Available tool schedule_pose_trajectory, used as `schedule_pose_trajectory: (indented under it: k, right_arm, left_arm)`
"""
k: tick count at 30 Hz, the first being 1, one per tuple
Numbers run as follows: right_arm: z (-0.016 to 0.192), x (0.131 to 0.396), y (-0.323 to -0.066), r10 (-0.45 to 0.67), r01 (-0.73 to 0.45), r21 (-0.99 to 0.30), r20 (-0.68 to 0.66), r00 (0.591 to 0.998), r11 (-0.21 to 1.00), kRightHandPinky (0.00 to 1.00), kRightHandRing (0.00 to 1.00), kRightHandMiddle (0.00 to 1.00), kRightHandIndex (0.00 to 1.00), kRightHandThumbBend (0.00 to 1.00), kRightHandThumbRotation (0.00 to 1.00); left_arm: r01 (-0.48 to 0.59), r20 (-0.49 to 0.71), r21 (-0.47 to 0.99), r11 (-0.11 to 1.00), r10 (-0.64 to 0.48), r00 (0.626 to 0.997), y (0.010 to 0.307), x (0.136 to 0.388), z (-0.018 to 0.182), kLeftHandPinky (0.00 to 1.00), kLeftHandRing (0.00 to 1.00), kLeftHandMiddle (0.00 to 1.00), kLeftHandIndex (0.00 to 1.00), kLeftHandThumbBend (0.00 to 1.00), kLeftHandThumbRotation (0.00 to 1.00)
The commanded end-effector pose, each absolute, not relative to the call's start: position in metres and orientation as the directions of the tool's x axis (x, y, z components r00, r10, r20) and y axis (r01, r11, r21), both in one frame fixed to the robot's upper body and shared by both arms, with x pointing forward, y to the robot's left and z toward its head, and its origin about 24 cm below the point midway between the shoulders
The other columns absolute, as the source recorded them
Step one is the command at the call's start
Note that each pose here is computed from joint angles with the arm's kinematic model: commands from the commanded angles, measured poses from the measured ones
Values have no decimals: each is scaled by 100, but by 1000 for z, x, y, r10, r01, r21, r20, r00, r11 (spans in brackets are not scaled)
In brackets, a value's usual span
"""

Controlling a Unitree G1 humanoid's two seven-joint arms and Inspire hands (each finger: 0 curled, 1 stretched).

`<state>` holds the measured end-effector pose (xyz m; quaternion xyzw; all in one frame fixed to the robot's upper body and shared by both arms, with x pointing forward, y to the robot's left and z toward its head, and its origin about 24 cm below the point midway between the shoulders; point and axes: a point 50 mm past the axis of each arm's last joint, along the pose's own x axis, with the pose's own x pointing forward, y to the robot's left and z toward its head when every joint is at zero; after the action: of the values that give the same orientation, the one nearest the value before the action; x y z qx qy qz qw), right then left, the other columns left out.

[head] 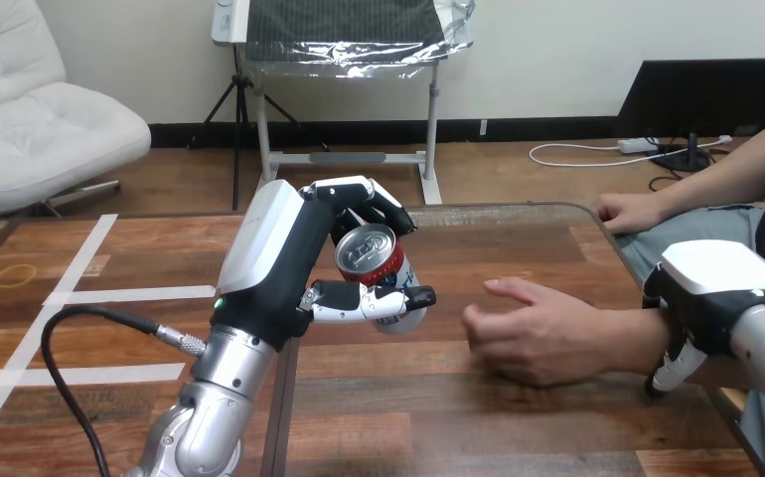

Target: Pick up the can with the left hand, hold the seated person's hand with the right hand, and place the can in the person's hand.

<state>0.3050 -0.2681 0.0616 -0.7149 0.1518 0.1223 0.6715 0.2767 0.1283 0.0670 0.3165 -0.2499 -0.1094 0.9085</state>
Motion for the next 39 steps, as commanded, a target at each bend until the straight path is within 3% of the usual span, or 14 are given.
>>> schedule_pose_trajectory:
  k: [1,18,39]
  right_arm:
    - [87,312,-259,-11,-267,-964,-267,964,-4,16,23,34,48,76,0]
    - [109,307,-256,26,-178,-984,-178,984,12,19,26,36,48,77,0]
    - [137,300,-242,103,-73,-997,-73,992,-5,12,20,30,47,79,0]
  left_arm:
    - [-17,470,611,792,-345,813,124,293,92,34,38,44,48,66,0]
    - [6,444,628,778,-365,818,116,300,92,33,37,43,48,65,0]
    - [51,448,609,792,-396,802,94,308,97,33,37,43,47,65,0]
